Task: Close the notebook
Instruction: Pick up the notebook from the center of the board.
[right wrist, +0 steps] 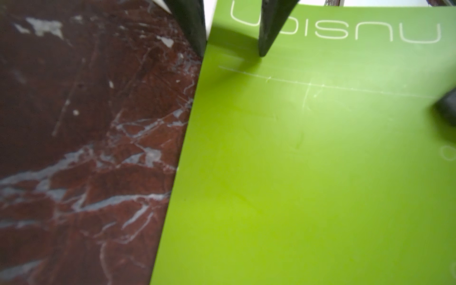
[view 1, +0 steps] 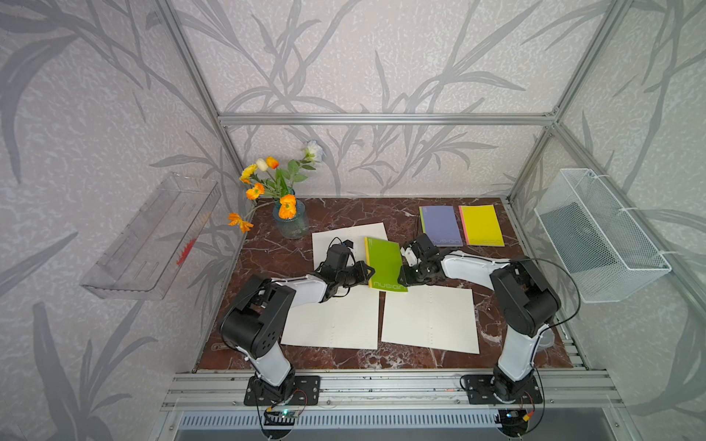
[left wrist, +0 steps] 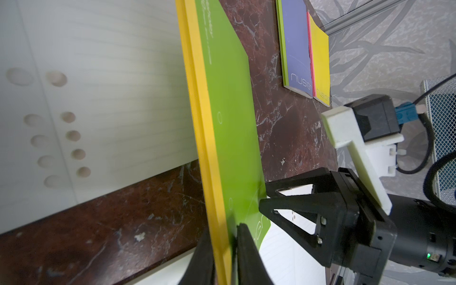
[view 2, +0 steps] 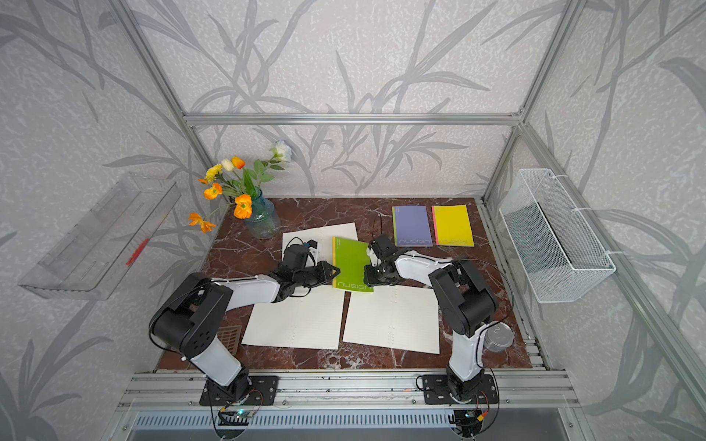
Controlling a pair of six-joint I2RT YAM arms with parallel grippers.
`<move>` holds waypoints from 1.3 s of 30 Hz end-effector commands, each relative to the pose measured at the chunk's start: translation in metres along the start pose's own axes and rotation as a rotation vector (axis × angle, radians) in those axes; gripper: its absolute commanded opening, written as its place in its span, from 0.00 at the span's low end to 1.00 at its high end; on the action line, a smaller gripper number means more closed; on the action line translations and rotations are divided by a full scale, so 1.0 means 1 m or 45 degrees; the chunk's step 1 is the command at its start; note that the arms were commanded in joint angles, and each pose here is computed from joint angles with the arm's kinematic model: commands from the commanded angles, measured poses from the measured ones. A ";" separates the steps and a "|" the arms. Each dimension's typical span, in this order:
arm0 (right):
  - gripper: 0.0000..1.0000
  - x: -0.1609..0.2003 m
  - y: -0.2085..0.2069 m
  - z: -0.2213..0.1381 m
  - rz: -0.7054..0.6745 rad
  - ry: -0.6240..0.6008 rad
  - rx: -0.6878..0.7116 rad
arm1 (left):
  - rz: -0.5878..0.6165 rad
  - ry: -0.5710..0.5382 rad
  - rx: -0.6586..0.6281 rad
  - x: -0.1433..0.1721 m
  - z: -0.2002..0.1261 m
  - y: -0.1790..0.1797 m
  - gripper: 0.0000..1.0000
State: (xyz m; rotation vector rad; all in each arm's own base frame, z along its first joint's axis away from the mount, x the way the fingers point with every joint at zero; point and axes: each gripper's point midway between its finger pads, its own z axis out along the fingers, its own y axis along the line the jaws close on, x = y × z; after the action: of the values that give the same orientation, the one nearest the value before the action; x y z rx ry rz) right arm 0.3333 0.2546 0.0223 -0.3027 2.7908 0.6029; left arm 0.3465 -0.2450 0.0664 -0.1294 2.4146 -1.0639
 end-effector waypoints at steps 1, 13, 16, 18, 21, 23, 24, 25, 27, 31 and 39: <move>0.37 0.007 0.009 -0.007 -0.015 0.017 -0.033 | 0.033 0.016 0.021 0.001 -0.003 -0.010 0.14; 0.37 -0.006 0.015 -0.033 -0.035 -0.045 -0.009 | 0.054 0.015 -0.013 -0.011 -0.014 -0.024 0.07; 0.37 -0.014 0.016 -0.047 -0.029 -0.078 -0.009 | 0.056 0.009 -0.045 -0.018 -0.017 -0.026 0.06; 0.37 -0.018 0.014 -0.056 -0.016 -0.095 -0.012 | 0.058 0.011 -0.046 -0.021 -0.019 -0.031 0.05; 0.37 -0.025 0.009 -0.077 0.007 -0.138 -0.013 | 0.061 0.007 -0.043 -0.028 -0.020 -0.037 0.05; 0.38 -0.027 0.002 -0.089 0.027 -0.157 0.000 | 0.066 0.002 -0.039 -0.033 -0.021 -0.043 0.05; 0.39 -0.028 -0.001 -0.095 0.034 -0.169 0.003 | 0.068 0.001 -0.034 -0.035 -0.021 -0.046 0.05; 0.39 -0.029 -0.004 -0.101 0.041 -0.178 0.008 | 0.072 -0.004 -0.030 -0.039 -0.021 -0.050 0.05; 0.40 -0.031 -0.011 -0.112 0.058 -0.199 0.019 | 0.073 -0.013 -0.031 -0.046 -0.021 -0.054 0.05; 0.40 -0.032 -0.021 -0.126 0.088 -0.211 0.026 | 0.076 -0.020 -0.025 -0.061 -0.015 -0.063 0.05; 0.40 -0.026 -0.031 -0.131 0.127 -0.188 0.030 | 0.056 -0.010 0.018 -0.091 0.012 -0.074 0.05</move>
State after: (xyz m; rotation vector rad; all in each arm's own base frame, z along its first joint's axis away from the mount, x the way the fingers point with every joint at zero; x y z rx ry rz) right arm 0.3425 0.1765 0.1264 -0.0967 2.6760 0.5794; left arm 0.4106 -0.2728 0.1418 -0.1009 2.4109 -1.0314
